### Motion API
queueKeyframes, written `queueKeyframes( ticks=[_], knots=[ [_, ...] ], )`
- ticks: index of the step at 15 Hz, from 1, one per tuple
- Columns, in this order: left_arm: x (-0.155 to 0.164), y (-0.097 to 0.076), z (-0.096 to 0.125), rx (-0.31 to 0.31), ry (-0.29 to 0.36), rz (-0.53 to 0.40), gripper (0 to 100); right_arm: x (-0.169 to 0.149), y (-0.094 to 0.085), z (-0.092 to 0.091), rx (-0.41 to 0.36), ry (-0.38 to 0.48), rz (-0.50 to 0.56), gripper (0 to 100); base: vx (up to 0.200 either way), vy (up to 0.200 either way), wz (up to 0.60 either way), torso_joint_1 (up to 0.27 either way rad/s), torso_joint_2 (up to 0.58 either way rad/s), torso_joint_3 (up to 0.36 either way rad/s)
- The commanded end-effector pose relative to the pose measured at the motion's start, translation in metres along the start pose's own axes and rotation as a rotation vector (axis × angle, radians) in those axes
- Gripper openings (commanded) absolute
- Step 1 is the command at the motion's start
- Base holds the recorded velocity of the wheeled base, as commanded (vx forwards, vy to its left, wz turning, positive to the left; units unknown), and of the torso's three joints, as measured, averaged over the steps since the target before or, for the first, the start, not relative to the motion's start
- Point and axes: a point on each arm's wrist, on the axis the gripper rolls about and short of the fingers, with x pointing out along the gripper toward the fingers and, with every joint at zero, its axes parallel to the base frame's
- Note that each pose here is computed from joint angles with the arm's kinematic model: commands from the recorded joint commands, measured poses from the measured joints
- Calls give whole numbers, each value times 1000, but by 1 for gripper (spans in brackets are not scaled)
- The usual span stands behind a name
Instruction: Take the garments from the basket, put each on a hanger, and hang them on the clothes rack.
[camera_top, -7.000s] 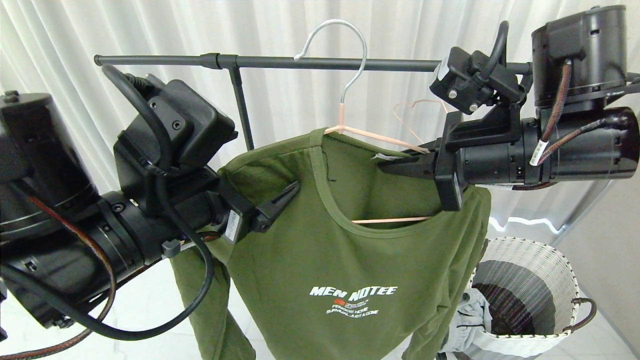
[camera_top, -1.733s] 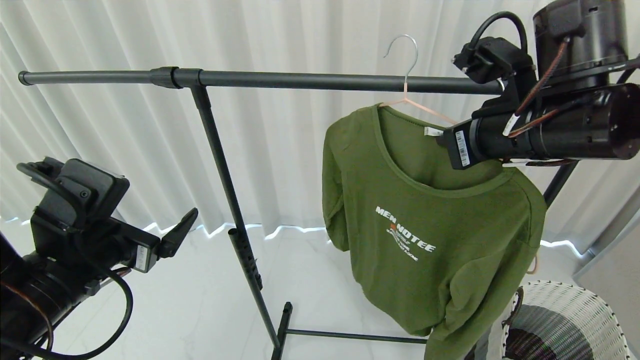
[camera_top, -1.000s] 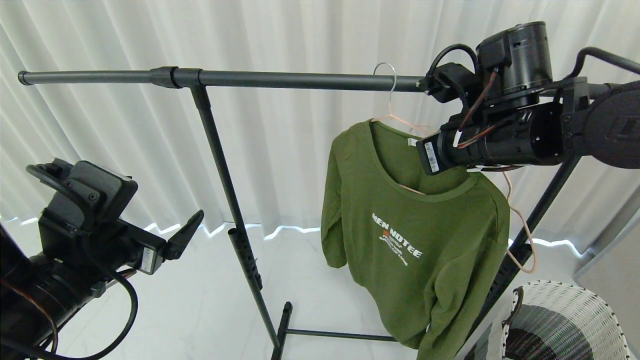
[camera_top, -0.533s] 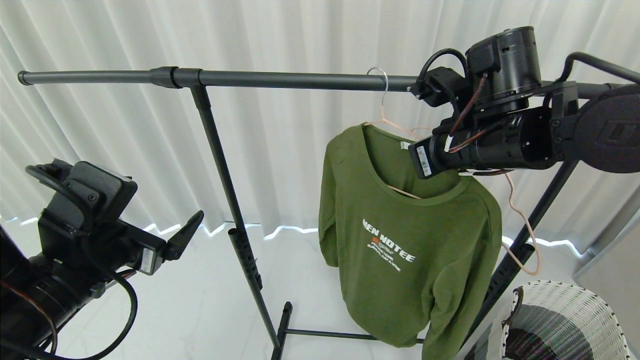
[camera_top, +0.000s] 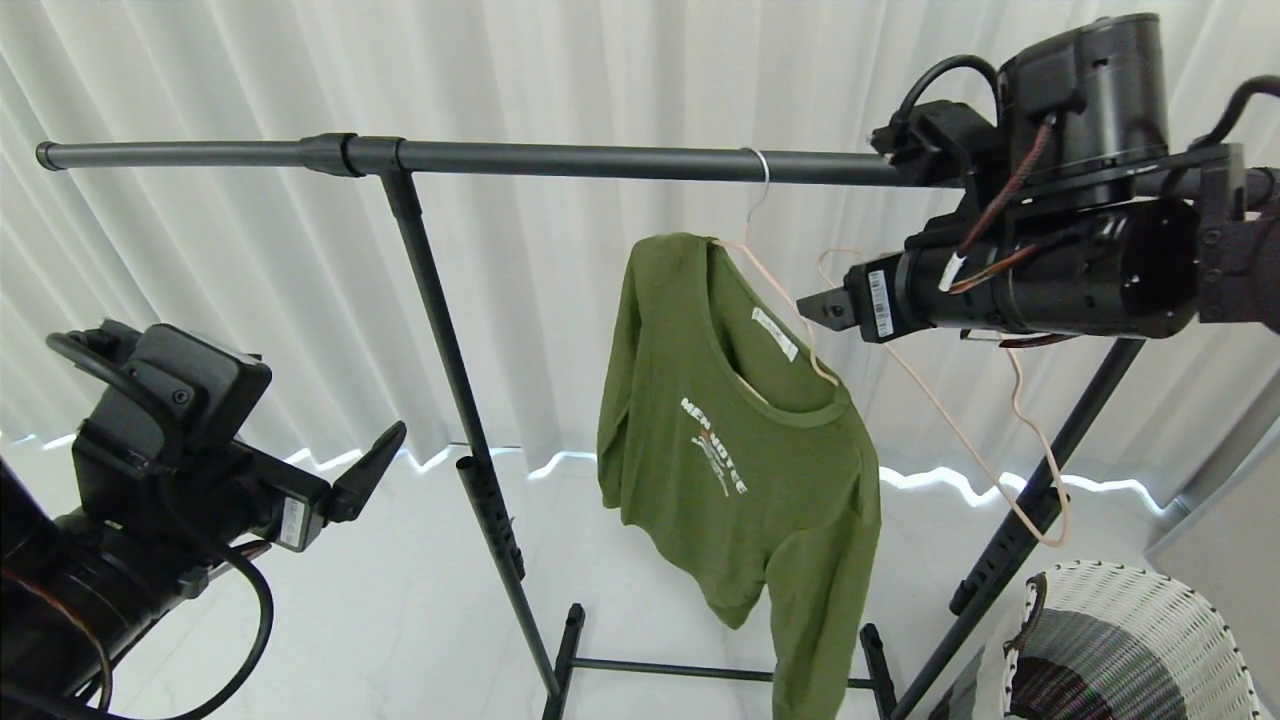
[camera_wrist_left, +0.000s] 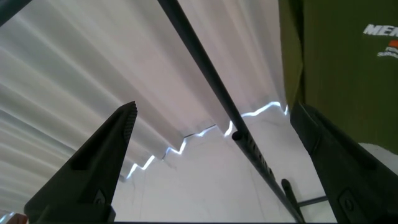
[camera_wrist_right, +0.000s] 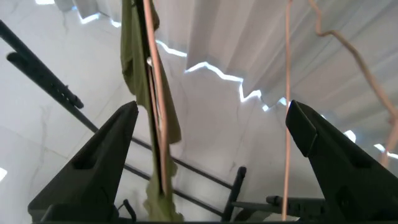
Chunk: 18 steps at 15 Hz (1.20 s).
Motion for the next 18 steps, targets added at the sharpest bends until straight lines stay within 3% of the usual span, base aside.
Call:
queueKeyframes(
  ticks=[1, 4, 6, 9, 12, 16, 18],
  knots=[
    [0, -1, -1, 2, 6, -2, 100, -32, -11, 2, 14, -44, -2, 100, 0, 0, 0, 0, 0, 0],
    [-1, -1, -4, 3, 16, 0, 100, -61, -29, -9, -7, -42, -31, 100, 0, 0, 0, 0, 0, 0],
    [-2, 0, -4, 2, 16, 6, 100, -75, -50, -23, -74, -20, -97, 100, 0, 0, 0, 0, 0, 0],
    [-2, 0, -4, 2, 15, 7, 100, -92, -80, -41, -169, 21, -214, 100, -200, 0, 0, 12, 1, 4],
    [-3, 0, -4, 10, 18, 5, 100, -102, -95, -49, -166, 14, -286, 100, -200, 0, 0, -2, 1, 6],
    [-3, 0, -4, 11, 16, 6, 100, -104, -117, -63, -252, 26, -405, 100, -200, 0, 0, 1, 4, 4],
    [-3, 0, -4, 11, 15, 7, 100, -101, -126, -68, -283, -9, -463, 100, -200, 0, 0, 2, 5, -2]
  ],
)
